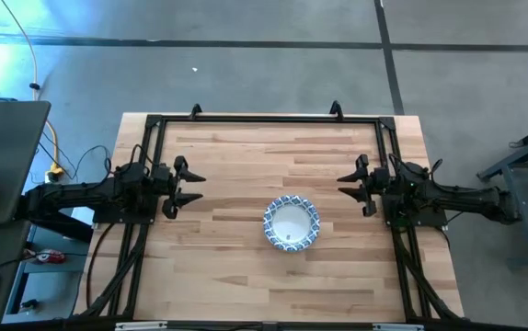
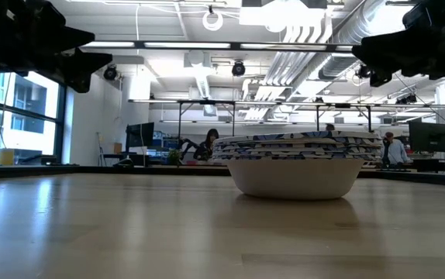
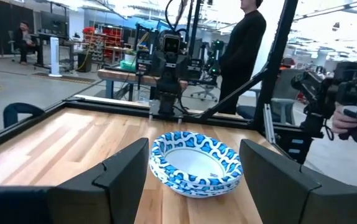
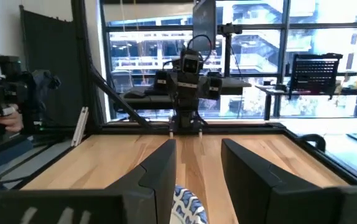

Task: Nest bowls inside each other
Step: Return to Home Position

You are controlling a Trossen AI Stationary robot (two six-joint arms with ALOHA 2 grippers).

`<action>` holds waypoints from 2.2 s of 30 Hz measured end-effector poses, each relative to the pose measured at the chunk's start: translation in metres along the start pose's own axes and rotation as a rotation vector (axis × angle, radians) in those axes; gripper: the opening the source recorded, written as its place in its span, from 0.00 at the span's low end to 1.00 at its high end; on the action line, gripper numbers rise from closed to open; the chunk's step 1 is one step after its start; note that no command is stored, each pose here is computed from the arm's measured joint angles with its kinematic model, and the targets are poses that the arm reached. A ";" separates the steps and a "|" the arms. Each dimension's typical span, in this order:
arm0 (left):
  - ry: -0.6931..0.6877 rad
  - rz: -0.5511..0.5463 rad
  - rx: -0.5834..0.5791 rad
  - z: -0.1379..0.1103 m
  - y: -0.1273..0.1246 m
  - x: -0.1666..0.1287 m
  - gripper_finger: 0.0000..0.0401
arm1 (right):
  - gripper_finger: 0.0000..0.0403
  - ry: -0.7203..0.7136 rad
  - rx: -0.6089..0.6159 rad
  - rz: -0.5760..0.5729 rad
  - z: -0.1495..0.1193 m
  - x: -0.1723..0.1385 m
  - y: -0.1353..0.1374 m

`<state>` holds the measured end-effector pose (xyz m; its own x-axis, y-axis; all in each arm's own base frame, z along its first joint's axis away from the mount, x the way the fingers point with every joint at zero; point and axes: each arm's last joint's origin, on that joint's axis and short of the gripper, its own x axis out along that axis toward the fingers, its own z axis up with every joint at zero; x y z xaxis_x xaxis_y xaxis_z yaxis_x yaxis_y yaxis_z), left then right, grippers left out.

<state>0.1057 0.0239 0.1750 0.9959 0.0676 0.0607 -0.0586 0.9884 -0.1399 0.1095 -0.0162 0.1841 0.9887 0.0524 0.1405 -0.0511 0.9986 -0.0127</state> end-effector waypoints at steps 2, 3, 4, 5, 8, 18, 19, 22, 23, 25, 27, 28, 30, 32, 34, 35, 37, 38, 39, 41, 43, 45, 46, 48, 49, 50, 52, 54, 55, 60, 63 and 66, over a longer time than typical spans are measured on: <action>-0.001 0.005 0.012 0.000 0.000 0.000 0.60 | 0.29 0.000 0.000 -0.021 0.000 0.000 -0.001; -0.001 0.005 0.025 0.000 0.000 0.000 0.60 | 0.29 0.000 0.000 -0.042 0.000 0.000 -0.001; -0.001 0.007 0.042 0.000 0.000 0.000 0.60 | 0.29 -0.001 0.000 -0.065 0.000 0.000 -0.002; -0.001 0.010 0.061 0.000 0.000 0.000 0.60 | 0.29 -0.001 0.000 -0.089 0.000 0.000 -0.003; -0.001 0.024 0.123 0.000 0.001 0.000 0.60 | 0.29 -0.002 0.000 -0.135 0.000 0.000 -0.004; 0.001 0.078 0.143 0.000 0.003 0.000 0.60 | 0.29 0.033 0.006 -0.185 -0.004 -0.001 -0.005; 0.001 0.078 0.138 0.000 0.003 0.000 0.60 | 0.29 0.035 0.006 -0.185 -0.004 -0.001 -0.005; 0.001 0.078 0.138 0.000 0.003 0.000 0.60 | 0.29 0.035 0.007 -0.185 -0.004 -0.001 -0.005; 0.001 0.078 0.138 0.000 0.003 0.000 0.60 | 0.29 0.036 0.007 -0.185 -0.004 -0.001 -0.005; 0.001 0.078 0.138 0.000 0.003 0.000 0.60 | 0.29 0.036 0.007 -0.185 -0.004 -0.001 -0.005; 0.001 0.078 0.138 0.000 0.003 0.000 0.60 | 0.29 0.036 0.007 -0.176 -0.004 -0.001 -0.005; 0.001 0.078 0.138 0.000 0.003 0.000 0.60 | 0.29 0.037 0.007 -0.165 -0.004 0.000 -0.005; 0.001 0.078 0.138 0.000 0.003 0.000 0.60 | 0.29 0.037 0.008 -0.151 -0.004 0.000 -0.004; 0.001 0.078 0.138 0.000 0.003 0.000 0.60 | 0.29 0.037 0.008 -0.140 -0.004 0.000 -0.004; 0.001 0.077 0.138 0.000 0.003 0.000 0.60 | 0.29 0.038 0.008 -0.139 -0.004 0.000 -0.004; 0.001 0.077 0.138 0.000 0.003 0.000 0.60 | 0.29 0.038 0.008 -0.138 -0.004 0.000 -0.004; 0.001 0.077 0.138 0.000 0.003 0.000 0.60 | 0.29 0.038 0.008 -0.135 -0.004 0.000 -0.004; 0.001 0.077 0.138 0.000 0.003 0.000 0.60 | 0.29 0.038 0.011 -0.134 -0.004 0.000 -0.004; 0.001 0.077 0.142 0.000 0.003 0.000 0.60 | 0.29 0.038 0.028 -0.131 -0.004 0.000 -0.004; 0.001 0.077 0.152 0.000 0.003 0.000 0.60 | 0.29 0.042 0.088 -0.107 -0.005 0.000 -0.003; 0.001 0.077 0.156 0.000 0.003 0.000 0.60 | 0.29 0.052 0.131 -0.080 -0.006 0.000 -0.002; 0.001 0.077 0.156 0.000 0.003 0.000 0.60 | 0.29 0.061 0.154 -0.069 -0.007 0.000 -0.002; 0.001 0.077 0.156 0.000 0.003 0.000 0.60 | 0.29 0.062 0.167 -0.068 -0.007 0.000 -0.002; 0.001 0.077 0.156 0.000 0.003 0.000 0.60 | 0.29 0.059 0.174 -0.058 -0.006 0.000 -0.001; 0.001 0.077 0.156 0.000 0.003 0.000 0.60 | 0.29 0.056 0.172 -0.047 -0.006 0.000 0.001; 0.001 0.077 0.155 0.000 0.003 0.000 0.60 | 0.29 0.053 0.169 -0.036 -0.006 0.001 0.002; 0.001 0.077 0.154 0.000 0.003 0.000 0.60 | 0.29 0.051 0.168 -0.031 -0.005 0.001 0.004; 0.000 0.077 0.146 0.000 0.003 0.000 0.60 | 0.29 0.053 0.155 -0.025 -0.006 0.001 0.006; 0.000 0.077 0.141 0.000 0.003 0.000 0.60 | 0.29 0.054 0.151 -0.020 -0.006 0.002 0.008; -0.001 0.076 0.138 0.000 0.003 0.000 0.60 | 0.29 0.056 0.104 -0.039 -0.006 0.002 0.012; -0.001 0.076 0.138 0.000 0.003 0.000 0.60 | 0.29 0.053 0.051 -0.059 -0.006 0.002 0.013; -0.001 0.076 0.138 0.000 0.003 0.000 0.60 | 0.29 0.056 0.013 -0.063 -0.006 0.002 0.013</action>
<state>0.1053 0.0265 0.1745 0.9881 0.1434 0.0557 -0.1432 0.9897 -0.0073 0.1121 -0.0033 0.1784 0.9963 -0.0107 0.0853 0.0101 0.9999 0.0074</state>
